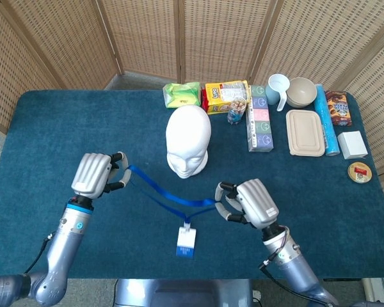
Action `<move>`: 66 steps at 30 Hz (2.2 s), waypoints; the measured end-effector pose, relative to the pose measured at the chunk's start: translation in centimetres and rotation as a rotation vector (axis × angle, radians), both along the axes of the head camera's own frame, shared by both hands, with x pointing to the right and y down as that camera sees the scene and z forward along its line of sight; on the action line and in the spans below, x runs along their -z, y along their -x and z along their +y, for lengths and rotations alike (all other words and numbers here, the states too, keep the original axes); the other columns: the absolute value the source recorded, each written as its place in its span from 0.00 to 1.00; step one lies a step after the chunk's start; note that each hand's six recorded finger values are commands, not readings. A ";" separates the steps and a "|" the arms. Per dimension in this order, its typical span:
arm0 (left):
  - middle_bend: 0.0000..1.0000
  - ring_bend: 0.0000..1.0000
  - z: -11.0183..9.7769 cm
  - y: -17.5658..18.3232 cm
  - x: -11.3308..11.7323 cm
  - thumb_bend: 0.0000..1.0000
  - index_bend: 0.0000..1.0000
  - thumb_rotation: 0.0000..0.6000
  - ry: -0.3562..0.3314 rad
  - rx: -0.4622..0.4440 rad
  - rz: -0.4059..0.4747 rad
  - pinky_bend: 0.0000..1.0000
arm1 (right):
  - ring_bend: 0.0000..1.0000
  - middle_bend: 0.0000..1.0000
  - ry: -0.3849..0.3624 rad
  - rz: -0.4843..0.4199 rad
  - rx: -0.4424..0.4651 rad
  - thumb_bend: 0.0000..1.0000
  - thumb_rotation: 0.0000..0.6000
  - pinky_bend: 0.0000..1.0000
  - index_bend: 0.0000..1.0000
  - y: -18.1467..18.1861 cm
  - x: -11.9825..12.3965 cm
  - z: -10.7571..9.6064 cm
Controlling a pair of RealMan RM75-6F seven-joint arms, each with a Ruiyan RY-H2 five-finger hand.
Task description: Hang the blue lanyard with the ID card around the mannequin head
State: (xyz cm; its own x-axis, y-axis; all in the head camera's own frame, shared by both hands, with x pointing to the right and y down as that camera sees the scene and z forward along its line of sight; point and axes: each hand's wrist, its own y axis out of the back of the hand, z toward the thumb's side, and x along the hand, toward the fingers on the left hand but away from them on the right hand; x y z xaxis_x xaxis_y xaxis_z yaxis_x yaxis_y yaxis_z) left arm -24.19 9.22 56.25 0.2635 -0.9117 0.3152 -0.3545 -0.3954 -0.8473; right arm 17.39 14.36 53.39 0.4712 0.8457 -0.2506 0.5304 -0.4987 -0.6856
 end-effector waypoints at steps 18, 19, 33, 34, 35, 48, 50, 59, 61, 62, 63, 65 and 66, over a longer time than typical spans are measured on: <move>1.00 1.00 -3.7 -1.2 5.3 0.48 0.60 0.87 -0.116 0.012 0.052 1.00 | 1.00 1.00 0.046 -0.211 -0.043 0.53 1.00 1.00 0.72 1.3 2.5 -4.9; 1.00 1.00 -3.9 -1.3 5.2 0.48 0.60 0.87 -0.114 0.013 0.053 1.00 | 1.00 1.00 0.054 -0.226 -0.046 0.53 1.00 1.00 0.72 1.5 2.4 -5.3; 1.00 1.00 -6.8 -2.6 4.6 0.48 0.60 0.88 -0.126 0.033 0.054 1.00 | 1.00 1.00 0.082 -0.308 -0.076 0.53 1.00 1.00 0.72 3.4 2.1 -9.8; 1.00 1.00 -7.1 -2.7 4.6 0.48 0.60 0.88 -0.129 0.036 0.055 1.00 | 1.00 1.00 0.083 -0.311 -0.079 0.53 1.00 1.00 0.72 3.5 2.0 -10.1; 1.00 1.00 -7.2 -2.7 4.5 0.48 0.60 0.88 -0.130 0.038 0.055 1.00 | 1.00 1.00 0.083 -0.313 -0.081 0.53 1.00 1.00 0.72 3.6 2.0 -10.4; 1.00 1.00 -9.7 -3.4 3.2 0.48 0.60 0.88 -0.106 0.079 0.055 1.00 | 1.00 1.00 0.108 -0.335 -0.145 0.53 1.00 1.00 0.73 3.3 1.2 -14.4; 1.00 1.00 -10.1 -3.5 3.0 0.48 0.60 0.87 -0.100 0.088 0.057 1.00 | 1.00 1.00 0.112 -0.334 -0.151 0.53 1.00 1.00 0.73 3.2 1.1 -14.9; 1.00 1.00 -11.4 -3.1 2.0 0.48 0.60 0.88 -0.083 0.136 0.075 1.00 | 1.00 1.00 0.121 -0.343 -0.192 0.53 1.00 1.00 0.73 2.4 0.5 -16.6; 1.00 1.00 -11.7 -2.8 1.7 0.48 0.60 0.89 -0.079 0.152 0.078 1.00 | 1.00 1.00 0.122 -0.344 -0.208 0.53 1.00 1.00 0.73 2.0 0.4 -17.0; 1.00 1.00 -11.8 -2.7 1.5 0.48 0.60 0.88 -0.076 0.159 0.079 1.00 | 1.00 1.00 0.122 -0.344 -0.213 0.53 1.00 1.00 0.73 1.9 0.3 -17.1; 1.00 1.00 -11.9 -2.5 1.4 0.48 0.60 0.88 -0.073 0.166 0.081 1.00 | 1.00 1.00 0.122 -0.343 -0.218 0.53 1.00 1.00 0.73 1.8 0.3 -17.2; 1.00 1.00 -12.2 -2.2 1.1 0.48 0.60 0.88 -0.071 0.184 0.087 1.00 | 1.00 1.00 0.125 -0.342 -0.230 0.53 1.00 1.00 0.73 1.6 0.1 -17.6; 1.00 1.00 -12.4 -2.0 1.0 0.48 0.60 0.88 -0.072 0.192 0.088 1.00 | 1.00 1.00 0.126 -0.340 -0.239 0.53 1.00 1.00 0.73 1.4 0.0 -17.8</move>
